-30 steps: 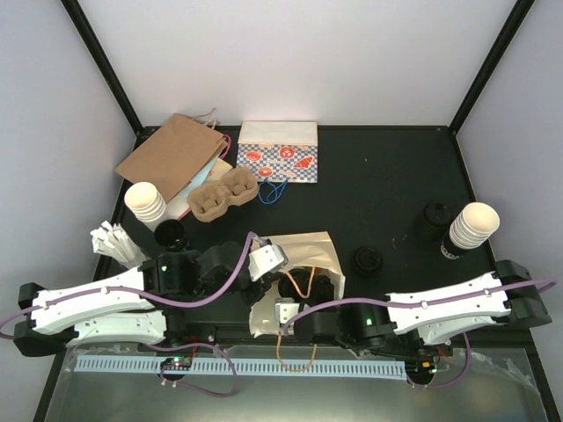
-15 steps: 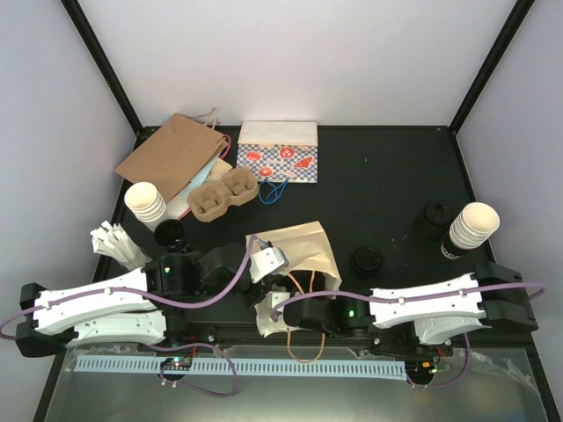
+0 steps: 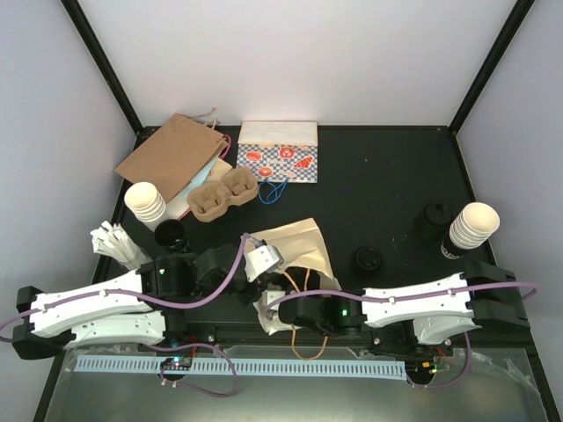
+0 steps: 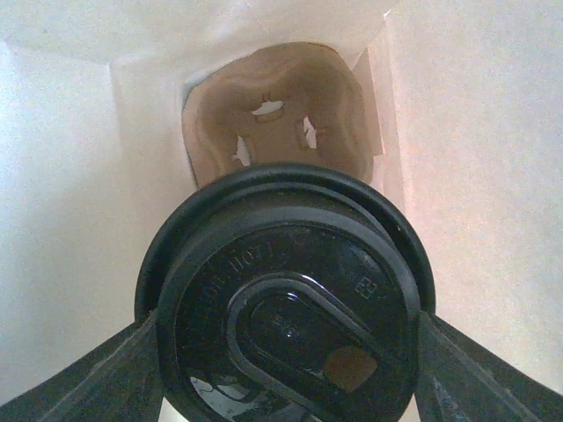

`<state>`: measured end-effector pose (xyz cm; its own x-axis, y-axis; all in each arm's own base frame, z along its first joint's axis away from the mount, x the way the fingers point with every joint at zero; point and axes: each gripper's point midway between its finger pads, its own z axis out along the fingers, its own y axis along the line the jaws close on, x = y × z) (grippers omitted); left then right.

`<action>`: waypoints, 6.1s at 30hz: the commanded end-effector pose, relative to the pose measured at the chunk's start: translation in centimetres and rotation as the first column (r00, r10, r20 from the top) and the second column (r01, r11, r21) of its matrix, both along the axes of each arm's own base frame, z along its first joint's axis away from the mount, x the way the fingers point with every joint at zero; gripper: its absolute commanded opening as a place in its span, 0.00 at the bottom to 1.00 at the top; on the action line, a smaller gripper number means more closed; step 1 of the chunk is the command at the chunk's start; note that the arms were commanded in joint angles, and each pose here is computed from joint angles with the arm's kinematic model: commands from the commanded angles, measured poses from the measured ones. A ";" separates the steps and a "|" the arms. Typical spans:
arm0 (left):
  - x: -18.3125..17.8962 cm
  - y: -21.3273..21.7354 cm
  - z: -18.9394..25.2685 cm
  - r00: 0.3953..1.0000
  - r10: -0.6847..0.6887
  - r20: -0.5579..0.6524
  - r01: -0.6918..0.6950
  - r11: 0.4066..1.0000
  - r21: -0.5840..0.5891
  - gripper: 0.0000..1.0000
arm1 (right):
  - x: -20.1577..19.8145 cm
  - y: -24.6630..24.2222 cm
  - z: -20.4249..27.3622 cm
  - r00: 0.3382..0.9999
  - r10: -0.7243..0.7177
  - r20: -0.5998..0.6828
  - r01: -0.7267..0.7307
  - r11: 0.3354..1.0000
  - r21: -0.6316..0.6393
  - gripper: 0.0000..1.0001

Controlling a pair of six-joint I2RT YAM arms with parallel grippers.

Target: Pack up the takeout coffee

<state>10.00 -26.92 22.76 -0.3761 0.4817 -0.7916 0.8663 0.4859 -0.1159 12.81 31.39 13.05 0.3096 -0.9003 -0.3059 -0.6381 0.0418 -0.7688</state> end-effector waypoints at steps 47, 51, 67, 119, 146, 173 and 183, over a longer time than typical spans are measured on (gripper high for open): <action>-2.7 -1.4 3.1 0.987 -0.162 -0.017 0.159 0.979 -0.131 0.02 | -1.6 2.1 1.7 0.996 0.068 -0.054 -0.063 0.995 0.081 0.50; -2.7 -1.7 2.4 0.986 -0.163 -0.033 0.159 0.982 -0.101 0.02 | -1.9 1.5 2.0 0.997 0.061 -0.054 -0.057 0.996 0.069 0.50; -2.5 -2.1 1.2 0.986 -0.153 -0.071 0.150 0.988 -0.038 0.02 | -3.1 0.9 1.7 0.997 0.071 -0.038 -0.070 0.997 0.010 0.50; 1.1 -2.3 6.4 0.939 -0.089 -0.333 0.026 0.982 -0.189 0.02 | -2.2 0.2 0.0 0.934 0.097 -0.345 -0.155 0.977 -0.144 0.51; 10.1 -1.9 6.9 0.839 -0.131 -0.529 0.000 0.971 -0.240 0.02 | 1.6 1.5 1.4 0.834 0.126 -0.537 -0.169 0.985 -0.030 0.54; 11.0 -2.9 7.6 0.822 -0.218 -0.526 0.049 0.947 -0.317 0.02 | -0.2 0.2 -0.3 0.874 0.115 -0.471 -0.190 0.975 -0.113 0.54; 11.6 -2.7 7.3 0.811 -0.218 -0.543 0.051 0.951 -0.306 0.02 | 0.1 0.9 1.5 0.881 0.122 -0.458 -0.181 0.980 -0.087 0.54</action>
